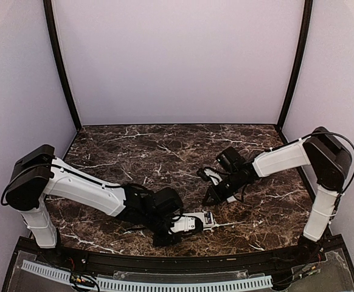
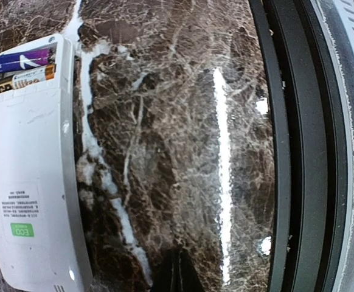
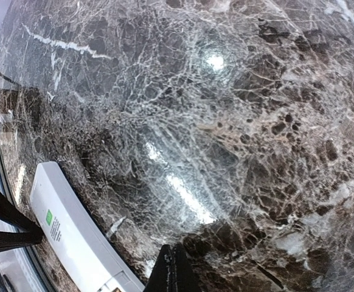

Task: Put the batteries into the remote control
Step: Adjust the remote control without the battery cover at the center of the board.

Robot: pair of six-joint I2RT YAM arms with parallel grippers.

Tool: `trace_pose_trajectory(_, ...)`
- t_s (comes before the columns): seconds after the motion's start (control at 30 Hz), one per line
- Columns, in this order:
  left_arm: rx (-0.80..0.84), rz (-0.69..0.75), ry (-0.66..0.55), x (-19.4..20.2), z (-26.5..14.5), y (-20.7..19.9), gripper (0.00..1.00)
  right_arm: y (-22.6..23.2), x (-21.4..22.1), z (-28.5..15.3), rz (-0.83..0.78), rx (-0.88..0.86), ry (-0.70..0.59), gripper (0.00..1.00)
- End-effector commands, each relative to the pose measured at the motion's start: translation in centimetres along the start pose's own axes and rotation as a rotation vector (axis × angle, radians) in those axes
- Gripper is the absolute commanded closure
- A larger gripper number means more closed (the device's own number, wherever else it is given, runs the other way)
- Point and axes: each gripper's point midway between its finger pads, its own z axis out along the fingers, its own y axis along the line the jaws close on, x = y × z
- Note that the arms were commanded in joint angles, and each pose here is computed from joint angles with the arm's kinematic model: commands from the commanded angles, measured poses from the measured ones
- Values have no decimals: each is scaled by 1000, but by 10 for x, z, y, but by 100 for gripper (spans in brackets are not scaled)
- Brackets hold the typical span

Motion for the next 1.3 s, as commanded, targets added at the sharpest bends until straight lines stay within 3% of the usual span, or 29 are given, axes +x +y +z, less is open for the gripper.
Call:
trace_pose_trajectory(0.0, -86, -31, 101, 24, 9, 15, 100, -6, 20, 5, 15, 7, 44, 100)
trace_pose_trajectory(0.63, -279, -84, 181, 50, 9, 66, 100, 16, 46, -1, 47, -72, 62, 100)
trace_pose_trajectory(1.27, -353, -125, 134, 50, 10, 109, 100, 33, 55, -9, 146, -63, 34, 100)
